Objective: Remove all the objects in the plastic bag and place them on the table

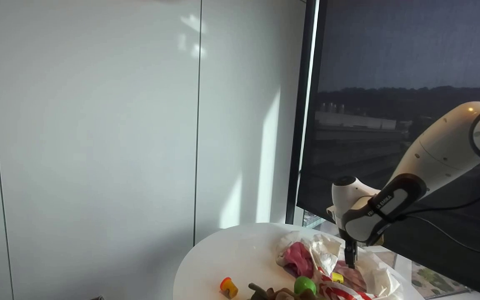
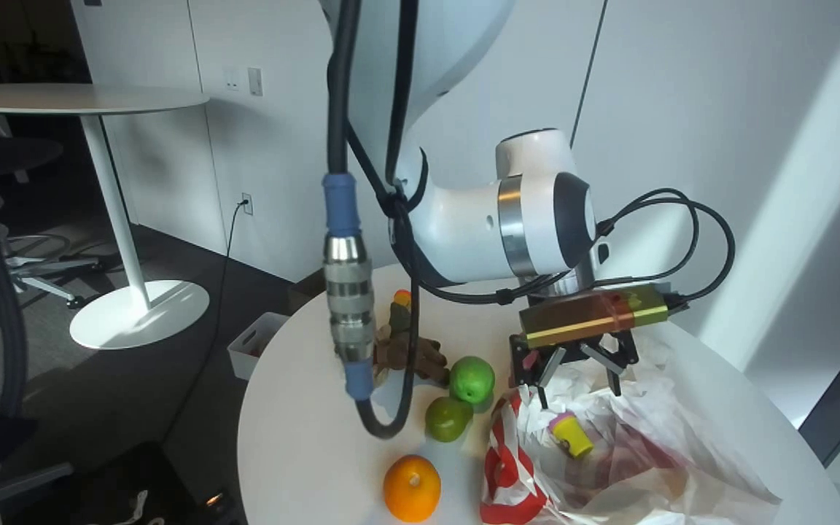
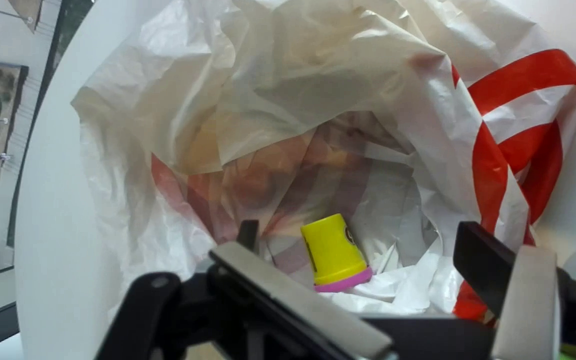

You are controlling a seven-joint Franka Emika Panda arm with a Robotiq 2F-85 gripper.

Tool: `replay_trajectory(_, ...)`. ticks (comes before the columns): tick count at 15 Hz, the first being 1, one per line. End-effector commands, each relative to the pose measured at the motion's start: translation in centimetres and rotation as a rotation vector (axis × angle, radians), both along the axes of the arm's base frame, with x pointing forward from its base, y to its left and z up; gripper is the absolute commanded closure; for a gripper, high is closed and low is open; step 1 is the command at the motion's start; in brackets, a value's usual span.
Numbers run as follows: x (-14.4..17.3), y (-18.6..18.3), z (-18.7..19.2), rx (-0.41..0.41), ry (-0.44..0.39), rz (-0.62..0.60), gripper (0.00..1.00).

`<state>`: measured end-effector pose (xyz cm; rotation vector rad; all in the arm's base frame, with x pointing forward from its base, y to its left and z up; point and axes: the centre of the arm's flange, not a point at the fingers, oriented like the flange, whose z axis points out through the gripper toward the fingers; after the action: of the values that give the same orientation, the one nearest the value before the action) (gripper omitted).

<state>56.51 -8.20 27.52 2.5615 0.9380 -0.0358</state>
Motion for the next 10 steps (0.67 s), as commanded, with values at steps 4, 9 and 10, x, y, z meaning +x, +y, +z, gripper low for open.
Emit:
replay_trajectory(4, 3.6, -2.0, -7.5, 0.011, -0.076, 0.013, 0.0)
replay_trajectory(9, 4.1, 0.0, -10.5, 0.061, -0.069, 0.081, 0.0)
replay_trajectory(10, 4.4, 0.2, -10.7, 0.069, -0.071, 0.092, 0.0)
